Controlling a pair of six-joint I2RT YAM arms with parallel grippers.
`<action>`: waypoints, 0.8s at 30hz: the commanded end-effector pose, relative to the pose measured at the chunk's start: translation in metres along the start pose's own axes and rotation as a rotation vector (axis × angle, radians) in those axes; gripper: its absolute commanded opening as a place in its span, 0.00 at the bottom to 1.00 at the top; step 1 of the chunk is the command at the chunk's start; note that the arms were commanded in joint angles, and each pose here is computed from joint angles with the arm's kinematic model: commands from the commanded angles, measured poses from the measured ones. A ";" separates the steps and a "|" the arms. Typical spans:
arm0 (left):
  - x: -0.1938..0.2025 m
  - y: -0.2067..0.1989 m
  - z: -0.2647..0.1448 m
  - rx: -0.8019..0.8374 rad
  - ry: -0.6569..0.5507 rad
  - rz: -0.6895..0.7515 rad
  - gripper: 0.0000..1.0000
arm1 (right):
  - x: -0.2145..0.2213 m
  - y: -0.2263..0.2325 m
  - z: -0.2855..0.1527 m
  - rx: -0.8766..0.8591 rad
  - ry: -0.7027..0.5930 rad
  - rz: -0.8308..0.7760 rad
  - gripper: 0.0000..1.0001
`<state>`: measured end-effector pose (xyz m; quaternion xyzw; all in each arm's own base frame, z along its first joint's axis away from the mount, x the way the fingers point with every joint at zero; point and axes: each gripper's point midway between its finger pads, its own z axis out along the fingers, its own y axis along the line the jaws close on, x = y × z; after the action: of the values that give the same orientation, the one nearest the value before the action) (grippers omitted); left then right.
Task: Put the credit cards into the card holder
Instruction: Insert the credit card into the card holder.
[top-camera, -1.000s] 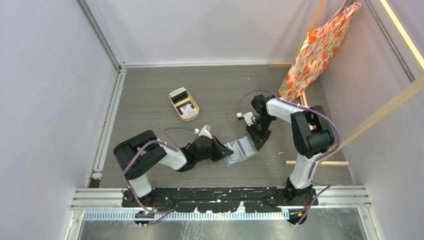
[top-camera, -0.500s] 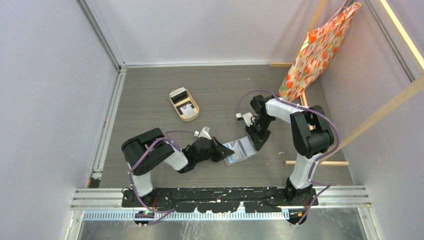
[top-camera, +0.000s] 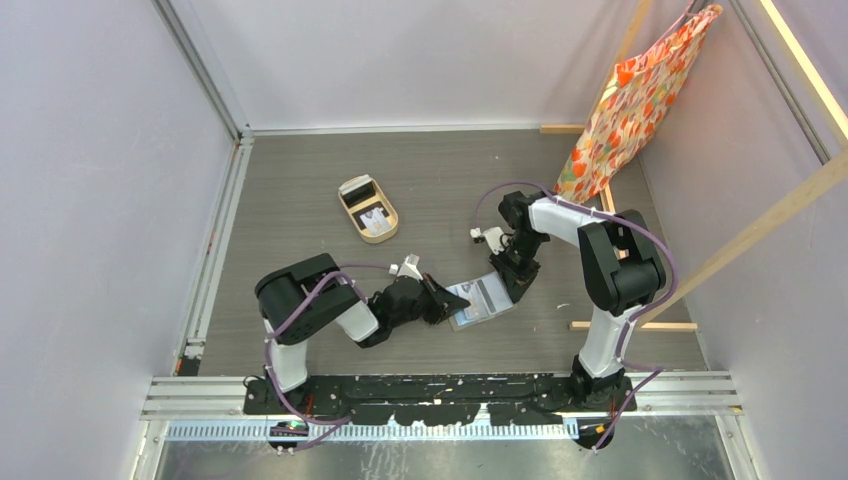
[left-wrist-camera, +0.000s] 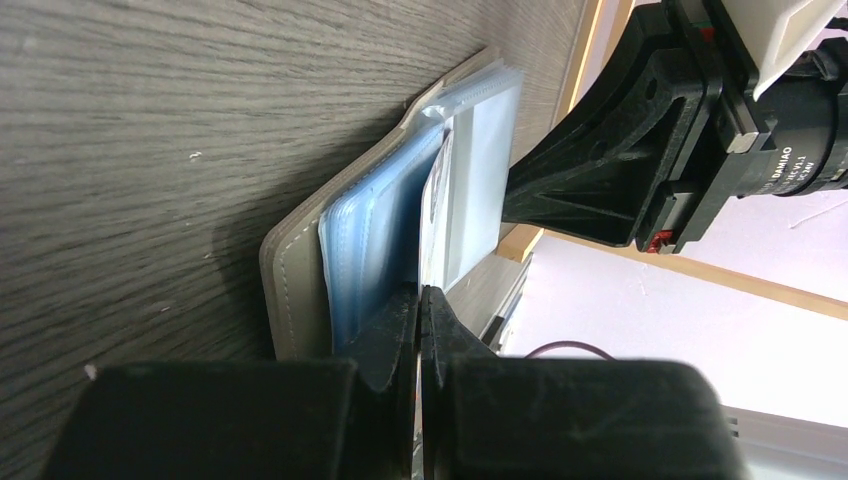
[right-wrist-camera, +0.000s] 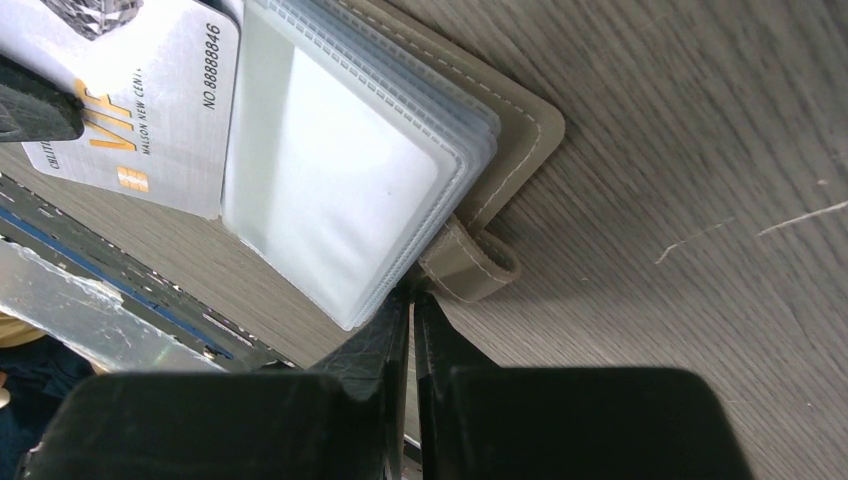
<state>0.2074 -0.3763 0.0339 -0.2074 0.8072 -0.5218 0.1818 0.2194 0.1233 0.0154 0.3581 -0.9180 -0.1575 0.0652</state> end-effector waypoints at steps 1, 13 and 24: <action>-0.009 0.005 0.001 0.007 -0.045 0.003 0.00 | -0.006 0.002 -0.006 0.005 -0.008 -0.010 0.11; -0.007 0.010 0.005 0.024 -0.041 -0.008 0.00 | -0.006 0.004 -0.005 -0.002 -0.003 -0.015 0.11; -0.007 0.016 0.006 -0.022 -0.046 -0.062 0.00 | -0.007 0.006 -0.005 -0.005 -0.003 -0.021 0.11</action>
<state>0.2115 -0.3795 0.0321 -0.2251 0.7894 -0.5423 0.1792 0.2183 0.1236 0.0158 0.3617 -0.9170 -0.1543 0.0673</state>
